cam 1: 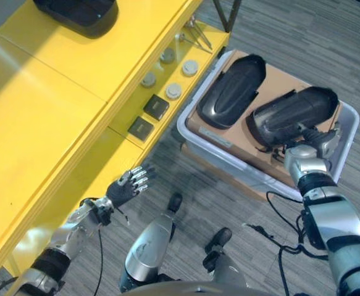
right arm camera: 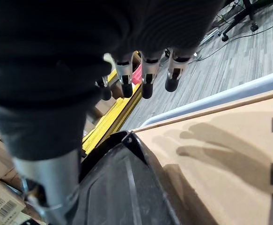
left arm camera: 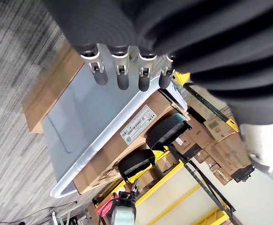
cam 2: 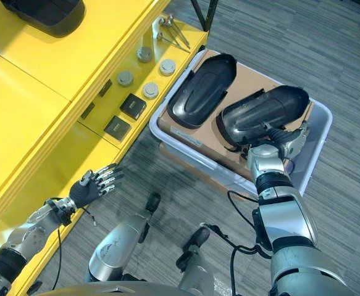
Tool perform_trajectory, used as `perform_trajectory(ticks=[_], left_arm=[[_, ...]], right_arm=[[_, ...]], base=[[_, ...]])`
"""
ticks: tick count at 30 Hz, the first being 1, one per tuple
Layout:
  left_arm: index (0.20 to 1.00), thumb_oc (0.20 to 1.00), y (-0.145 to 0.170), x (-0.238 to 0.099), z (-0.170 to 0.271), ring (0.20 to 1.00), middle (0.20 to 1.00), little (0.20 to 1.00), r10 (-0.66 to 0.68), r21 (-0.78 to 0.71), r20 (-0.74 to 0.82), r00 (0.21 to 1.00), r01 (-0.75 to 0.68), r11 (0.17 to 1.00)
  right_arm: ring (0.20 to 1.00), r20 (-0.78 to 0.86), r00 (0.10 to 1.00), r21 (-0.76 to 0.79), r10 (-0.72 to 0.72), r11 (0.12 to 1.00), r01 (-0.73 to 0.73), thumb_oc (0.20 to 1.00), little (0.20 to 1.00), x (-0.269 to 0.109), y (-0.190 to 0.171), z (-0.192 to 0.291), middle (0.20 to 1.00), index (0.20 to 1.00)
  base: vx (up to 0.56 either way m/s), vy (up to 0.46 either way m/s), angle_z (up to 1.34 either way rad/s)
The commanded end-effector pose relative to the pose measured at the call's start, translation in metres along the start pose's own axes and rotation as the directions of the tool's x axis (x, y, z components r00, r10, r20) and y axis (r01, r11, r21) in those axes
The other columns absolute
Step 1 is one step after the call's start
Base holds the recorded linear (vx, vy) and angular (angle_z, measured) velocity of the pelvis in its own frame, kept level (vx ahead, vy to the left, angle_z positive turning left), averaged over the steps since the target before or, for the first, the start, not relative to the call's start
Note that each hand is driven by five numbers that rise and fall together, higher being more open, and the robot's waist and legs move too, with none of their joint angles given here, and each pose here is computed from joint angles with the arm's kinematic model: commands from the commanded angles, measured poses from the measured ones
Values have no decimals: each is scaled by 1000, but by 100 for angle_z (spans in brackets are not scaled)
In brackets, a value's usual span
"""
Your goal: Move parts from the plastic box to the shelf.
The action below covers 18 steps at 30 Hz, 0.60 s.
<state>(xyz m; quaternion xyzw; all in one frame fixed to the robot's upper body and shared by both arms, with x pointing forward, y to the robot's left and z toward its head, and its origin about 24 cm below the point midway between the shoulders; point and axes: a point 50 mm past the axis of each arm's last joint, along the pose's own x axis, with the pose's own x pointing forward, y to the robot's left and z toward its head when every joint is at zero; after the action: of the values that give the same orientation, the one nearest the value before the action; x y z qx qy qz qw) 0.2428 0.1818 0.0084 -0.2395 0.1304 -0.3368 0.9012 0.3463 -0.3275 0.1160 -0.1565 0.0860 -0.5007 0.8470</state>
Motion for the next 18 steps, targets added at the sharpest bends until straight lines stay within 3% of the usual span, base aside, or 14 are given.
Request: perform_trajectory(ticks=[1,18], left_arm=[[1000,1000,-13,7,0,1000,1000,1000,-68,-7,59,996,68,998],[1000,1000,-11,21,12,1000,1000,1000,-86,23,113,990,84,996]], right_arm=[[1000,96,993,1,-72,997,72,1000,1000,15,-21,23,1000,1000],[1000,-50,997,8,-52,999,53,1000,1000,18,-27,-25,1000,1000]], base=[[0,0,0],[-21,-2,0]])
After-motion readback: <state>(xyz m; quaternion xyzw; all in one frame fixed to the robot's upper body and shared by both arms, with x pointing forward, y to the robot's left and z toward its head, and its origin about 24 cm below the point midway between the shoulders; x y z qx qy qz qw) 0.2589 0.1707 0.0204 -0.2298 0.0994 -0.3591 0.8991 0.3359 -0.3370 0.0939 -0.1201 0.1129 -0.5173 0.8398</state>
